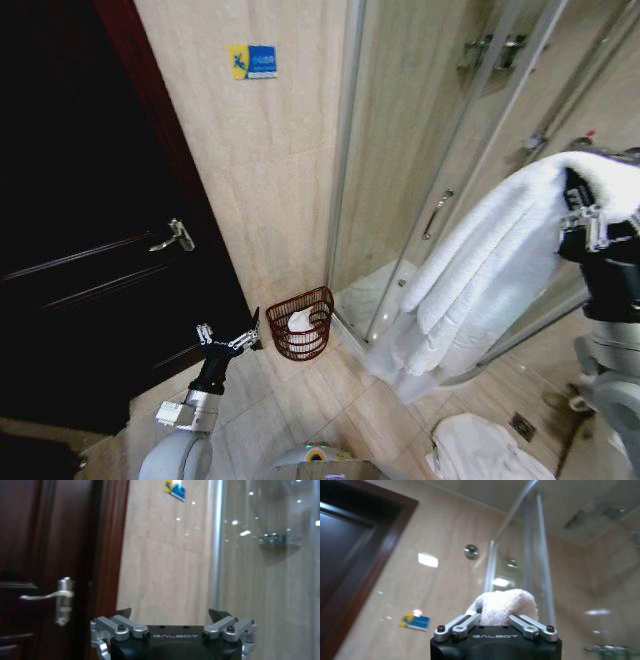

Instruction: Discard the used towel into the hamper.

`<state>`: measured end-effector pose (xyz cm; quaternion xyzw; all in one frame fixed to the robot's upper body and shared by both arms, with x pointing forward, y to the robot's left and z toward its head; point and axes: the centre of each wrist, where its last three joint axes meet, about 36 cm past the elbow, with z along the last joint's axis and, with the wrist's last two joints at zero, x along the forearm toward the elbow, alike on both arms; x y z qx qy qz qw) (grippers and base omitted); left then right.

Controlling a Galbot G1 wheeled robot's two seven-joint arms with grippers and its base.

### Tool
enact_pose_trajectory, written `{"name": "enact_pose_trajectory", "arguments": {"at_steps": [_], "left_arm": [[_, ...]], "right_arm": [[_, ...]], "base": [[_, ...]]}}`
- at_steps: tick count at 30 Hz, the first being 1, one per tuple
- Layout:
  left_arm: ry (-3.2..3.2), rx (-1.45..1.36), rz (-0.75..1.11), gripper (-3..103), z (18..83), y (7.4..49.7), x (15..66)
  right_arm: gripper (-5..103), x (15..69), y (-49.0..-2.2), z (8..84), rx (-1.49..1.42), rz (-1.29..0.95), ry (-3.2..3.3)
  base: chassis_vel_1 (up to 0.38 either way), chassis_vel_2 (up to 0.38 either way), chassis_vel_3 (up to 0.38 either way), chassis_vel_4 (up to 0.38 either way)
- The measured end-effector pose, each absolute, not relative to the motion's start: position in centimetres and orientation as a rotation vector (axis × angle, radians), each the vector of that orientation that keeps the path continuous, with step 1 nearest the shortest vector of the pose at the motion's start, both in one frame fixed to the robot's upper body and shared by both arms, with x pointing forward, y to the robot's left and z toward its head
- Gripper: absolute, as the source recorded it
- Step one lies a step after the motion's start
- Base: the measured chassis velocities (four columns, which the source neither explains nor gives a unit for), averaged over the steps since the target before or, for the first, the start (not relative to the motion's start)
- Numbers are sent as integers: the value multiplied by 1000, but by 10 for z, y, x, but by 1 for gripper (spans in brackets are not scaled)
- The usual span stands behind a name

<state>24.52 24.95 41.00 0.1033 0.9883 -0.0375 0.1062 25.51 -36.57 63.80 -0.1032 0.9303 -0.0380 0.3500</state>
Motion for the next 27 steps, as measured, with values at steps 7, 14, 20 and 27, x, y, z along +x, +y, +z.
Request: {"name": "enact_pose_trajectory", "arguments": {"at_steps": [7,14,20,27], "left_arm": [[2911,304,-110,100,410,250,245],[2911,304,-110,100,410,250,245],[2911,304,-110,100,410,250,245],[2911,304,-110,100,410,250,245]], "right_arm": [[5,263,-364,655,-366,-80,2367],[5,272,-358,678,-485,-113,2300],[5,289,-367,688,-522,-139,2285],[5,319,-391,689,-532,-155,2305]], "base": [[89,98,99,102],[132,128,127,133],[122,126,120,117],[91,95,107,89]]}}
